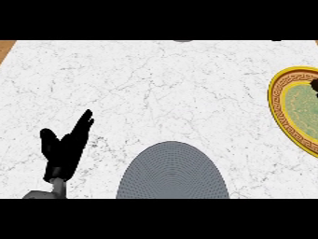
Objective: Pick the sweet potato from the placemat and place it in the plate
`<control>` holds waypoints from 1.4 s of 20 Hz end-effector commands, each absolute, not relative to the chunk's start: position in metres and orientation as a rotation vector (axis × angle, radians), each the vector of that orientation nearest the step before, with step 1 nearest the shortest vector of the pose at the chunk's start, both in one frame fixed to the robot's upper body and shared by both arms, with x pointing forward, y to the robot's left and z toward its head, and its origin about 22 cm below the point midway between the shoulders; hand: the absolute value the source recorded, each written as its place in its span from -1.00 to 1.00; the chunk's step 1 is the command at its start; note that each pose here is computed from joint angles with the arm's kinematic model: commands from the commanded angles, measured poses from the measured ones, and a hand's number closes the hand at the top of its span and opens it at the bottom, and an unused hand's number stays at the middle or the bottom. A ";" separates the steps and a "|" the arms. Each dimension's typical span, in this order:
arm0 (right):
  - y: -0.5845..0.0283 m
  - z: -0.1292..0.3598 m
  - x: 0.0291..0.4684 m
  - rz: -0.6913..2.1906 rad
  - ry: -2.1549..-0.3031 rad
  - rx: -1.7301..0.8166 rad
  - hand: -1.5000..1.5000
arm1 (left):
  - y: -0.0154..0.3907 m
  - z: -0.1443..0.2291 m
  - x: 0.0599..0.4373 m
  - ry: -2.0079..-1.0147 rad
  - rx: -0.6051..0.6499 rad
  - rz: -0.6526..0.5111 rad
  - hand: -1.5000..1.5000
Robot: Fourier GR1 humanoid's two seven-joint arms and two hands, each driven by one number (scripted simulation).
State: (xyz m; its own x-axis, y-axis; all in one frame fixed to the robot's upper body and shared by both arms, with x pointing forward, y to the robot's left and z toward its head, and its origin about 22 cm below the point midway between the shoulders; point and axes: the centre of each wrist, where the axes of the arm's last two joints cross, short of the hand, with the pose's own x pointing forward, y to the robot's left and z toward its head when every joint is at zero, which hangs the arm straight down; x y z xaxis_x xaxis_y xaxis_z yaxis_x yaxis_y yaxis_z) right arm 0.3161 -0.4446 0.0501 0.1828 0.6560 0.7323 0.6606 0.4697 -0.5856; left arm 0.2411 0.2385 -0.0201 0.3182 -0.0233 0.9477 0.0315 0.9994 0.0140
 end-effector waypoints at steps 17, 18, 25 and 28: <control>-0.488 0.034 0.320 -0.214 -1.668 -0.847 -1.00 | 0.236 -0.026 0.237 -1.189 -0.024 -0.043 0.00; -0.489 0.026 0.314 -0.218 -1.670 -0.822 -1.00 | 0.232 -0.034 0.241 -1.191 -0.022 -0.029 0.00; -0.550 0.031 0.248 -0.230 -1.685 -0.615 -1.00 | 0.253 -0.021 0.234 -1.189 -0.001 -0.026 0.00; -0.557 0.026 0.233 -0.173 -1.671 -0.528 -1.00 | 0.242 -0.040 0.233 -1.192 -0.014 -0.016 0.00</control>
